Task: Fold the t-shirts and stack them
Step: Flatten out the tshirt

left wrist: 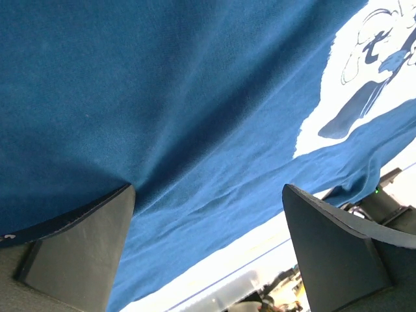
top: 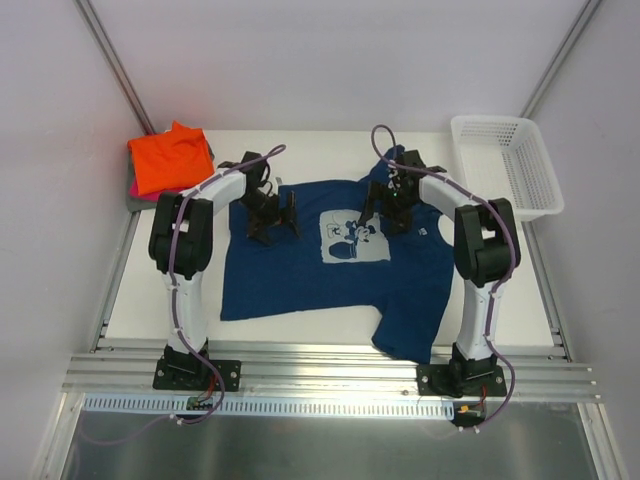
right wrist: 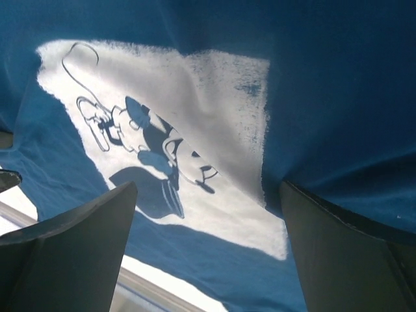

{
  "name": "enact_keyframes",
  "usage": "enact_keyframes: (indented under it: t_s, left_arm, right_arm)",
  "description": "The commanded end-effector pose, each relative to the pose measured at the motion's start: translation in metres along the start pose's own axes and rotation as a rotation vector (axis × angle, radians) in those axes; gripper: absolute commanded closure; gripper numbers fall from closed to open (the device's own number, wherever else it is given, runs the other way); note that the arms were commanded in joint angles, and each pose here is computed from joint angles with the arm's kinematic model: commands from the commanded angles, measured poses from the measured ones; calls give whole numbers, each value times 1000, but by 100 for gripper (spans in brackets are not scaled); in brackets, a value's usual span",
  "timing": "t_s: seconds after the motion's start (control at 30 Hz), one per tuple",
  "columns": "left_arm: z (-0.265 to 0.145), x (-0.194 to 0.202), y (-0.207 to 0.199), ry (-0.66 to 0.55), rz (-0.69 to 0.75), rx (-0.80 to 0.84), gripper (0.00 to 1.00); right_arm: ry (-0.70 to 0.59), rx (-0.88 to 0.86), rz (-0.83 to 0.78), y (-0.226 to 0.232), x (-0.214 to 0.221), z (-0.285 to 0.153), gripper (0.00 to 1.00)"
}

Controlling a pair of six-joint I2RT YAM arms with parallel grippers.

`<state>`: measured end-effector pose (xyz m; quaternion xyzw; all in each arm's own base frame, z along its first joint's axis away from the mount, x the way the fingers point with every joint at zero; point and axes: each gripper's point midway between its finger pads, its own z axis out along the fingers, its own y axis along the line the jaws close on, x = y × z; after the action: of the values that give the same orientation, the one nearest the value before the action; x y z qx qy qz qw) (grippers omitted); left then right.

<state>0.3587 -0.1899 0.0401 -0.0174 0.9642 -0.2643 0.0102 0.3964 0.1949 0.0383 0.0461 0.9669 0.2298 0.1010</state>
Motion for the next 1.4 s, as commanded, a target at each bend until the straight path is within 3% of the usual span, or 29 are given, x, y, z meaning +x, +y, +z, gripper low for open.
enact_keyframes:
  t_s: [0.0, 0.2, 0.53, 1.0, 1.37]
  left_arm:
    - [-17, 19, 4, 12, -44, -43, 1]
    - [-33, 2, 15, -68, -13, -116, 1]
    - [-52, -54, 17, -166, 52, -126, 1]
    - [-26, -97, 42, -182, 30, -158, 1]
    - [-22, -146, 69, -265, 10, -169, 2]
  right_arm:
    - [132, 30, 49, 4, 45, 1, 3]
    - [115, 11, 36, 17, 52, -8, 3]
    - [-29, 75, -4, -20, -29, -11, 3]
    - [-156, -20, -29, 1, -78, -32, 3]
    - [-243, 62, -37, -8, -114, -32, 3]
